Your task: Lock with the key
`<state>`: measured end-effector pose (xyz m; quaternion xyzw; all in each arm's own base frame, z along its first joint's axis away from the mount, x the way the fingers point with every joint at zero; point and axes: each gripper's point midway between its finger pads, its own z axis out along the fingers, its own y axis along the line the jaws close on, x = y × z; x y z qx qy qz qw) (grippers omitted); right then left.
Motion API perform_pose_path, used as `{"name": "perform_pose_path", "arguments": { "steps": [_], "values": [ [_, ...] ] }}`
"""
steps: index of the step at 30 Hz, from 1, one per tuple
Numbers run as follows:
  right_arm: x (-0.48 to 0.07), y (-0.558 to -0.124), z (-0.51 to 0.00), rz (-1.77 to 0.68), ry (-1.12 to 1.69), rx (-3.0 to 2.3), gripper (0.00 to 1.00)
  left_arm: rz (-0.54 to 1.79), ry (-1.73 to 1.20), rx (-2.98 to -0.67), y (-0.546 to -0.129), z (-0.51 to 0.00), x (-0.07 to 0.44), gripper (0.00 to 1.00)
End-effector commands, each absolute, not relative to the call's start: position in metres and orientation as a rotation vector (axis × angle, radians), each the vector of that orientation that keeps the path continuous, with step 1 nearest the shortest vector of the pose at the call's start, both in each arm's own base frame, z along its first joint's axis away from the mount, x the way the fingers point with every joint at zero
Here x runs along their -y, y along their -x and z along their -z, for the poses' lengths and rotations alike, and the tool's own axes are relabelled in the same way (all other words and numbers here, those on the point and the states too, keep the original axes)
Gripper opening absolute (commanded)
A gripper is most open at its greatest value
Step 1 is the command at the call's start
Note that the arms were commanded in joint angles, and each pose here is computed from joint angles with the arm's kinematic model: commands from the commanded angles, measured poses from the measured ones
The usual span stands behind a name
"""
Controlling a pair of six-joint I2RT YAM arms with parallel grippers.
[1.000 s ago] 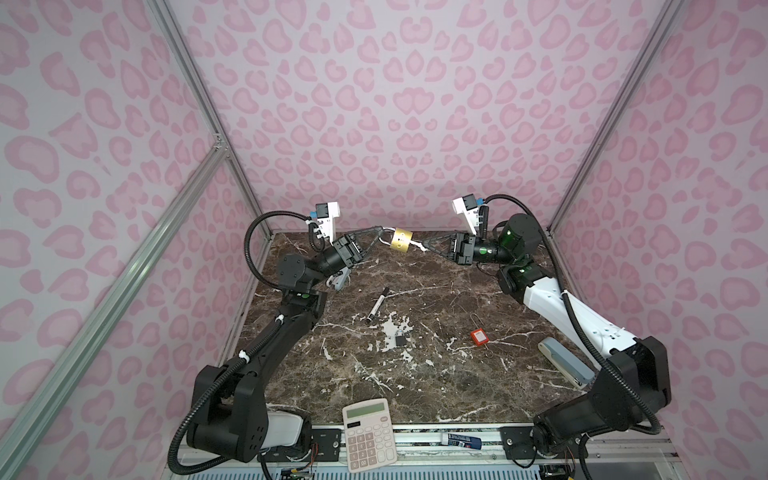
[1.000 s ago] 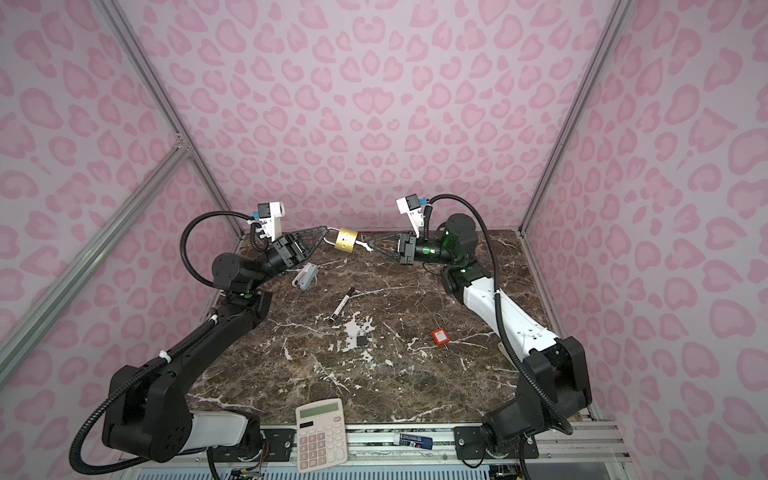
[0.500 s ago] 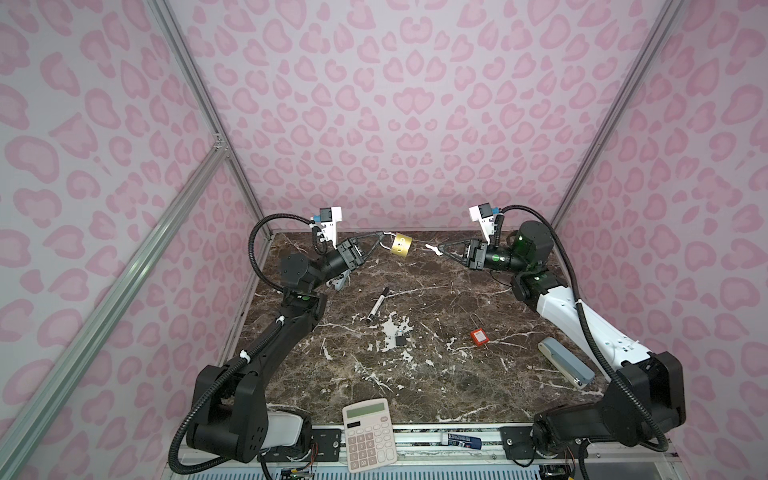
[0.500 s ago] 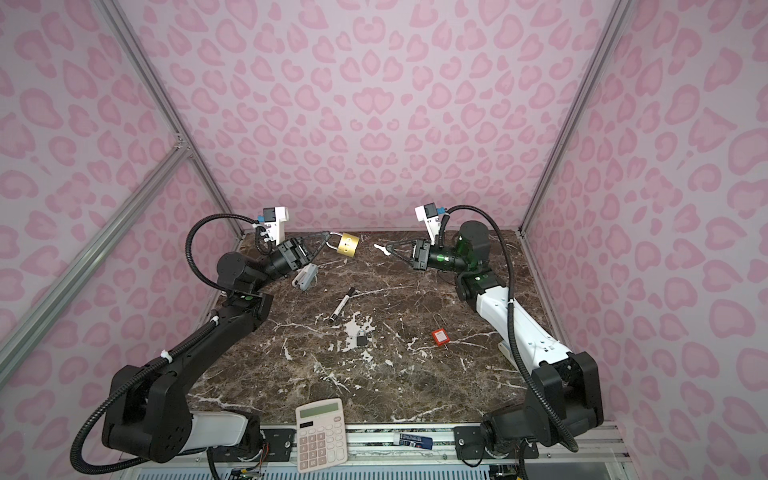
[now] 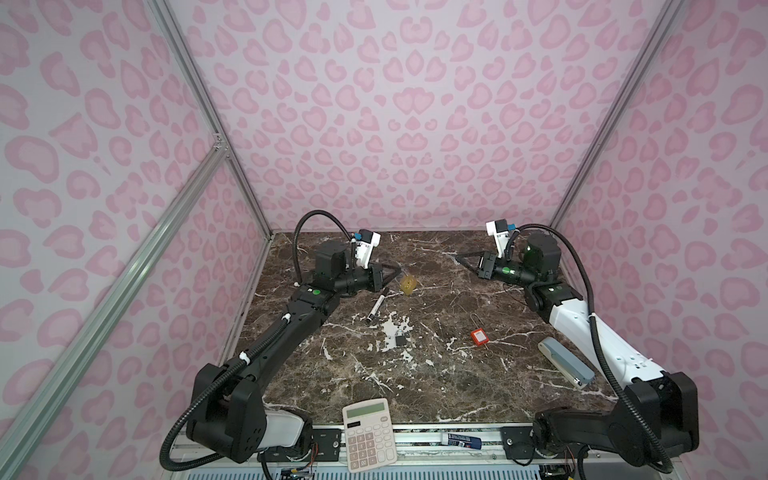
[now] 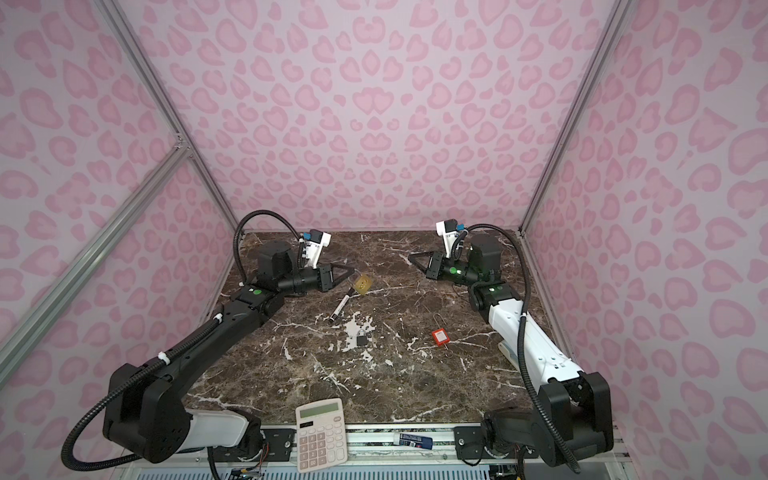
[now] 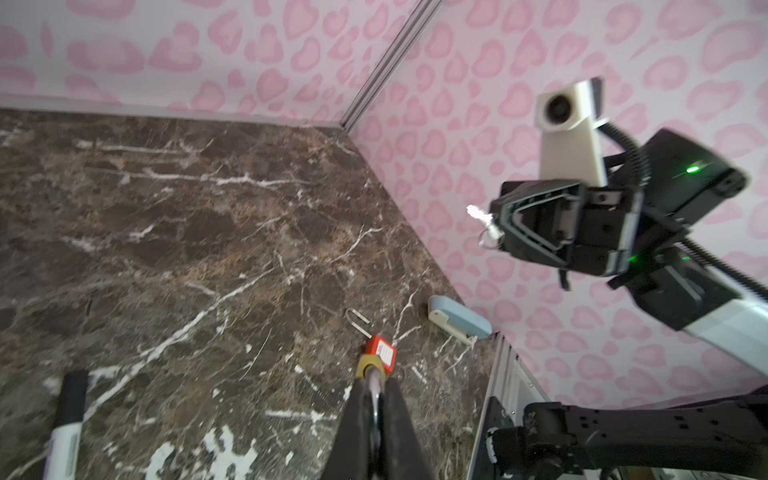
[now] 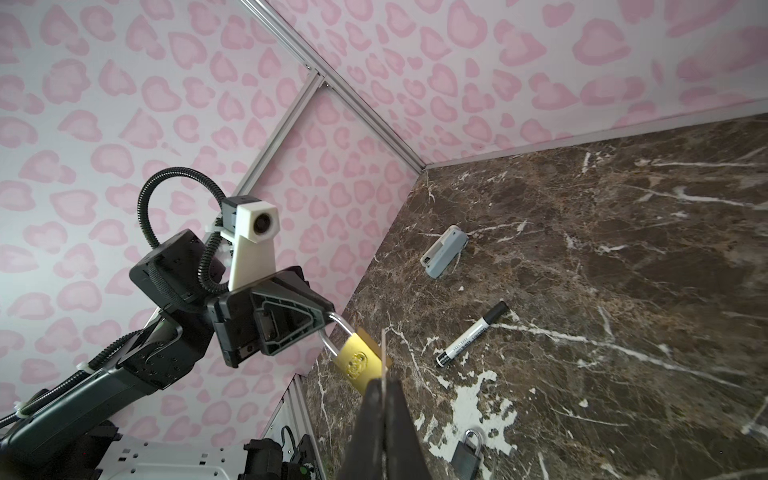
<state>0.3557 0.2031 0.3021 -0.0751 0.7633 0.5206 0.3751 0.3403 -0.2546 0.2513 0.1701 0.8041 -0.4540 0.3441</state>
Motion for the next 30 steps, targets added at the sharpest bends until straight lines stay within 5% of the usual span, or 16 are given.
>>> {"name": "perform_pose_path", "arguments": {
  "steps": [1, 30],
  "values": [
    [-0.199, -0.357, -0.292, -1.293, 0.176, -1.98, 0.0, 1.089, -0.588, -2.211, -0.33, -0.218, 0.26, 0.04],
    [-0.196, -0.339, -0.288, -1.338, 0.195, -2.003, 0.0, 1.355, -0.836, -2.479, -0.314, -0.101, 0.344, 0.03]
  ]
}}
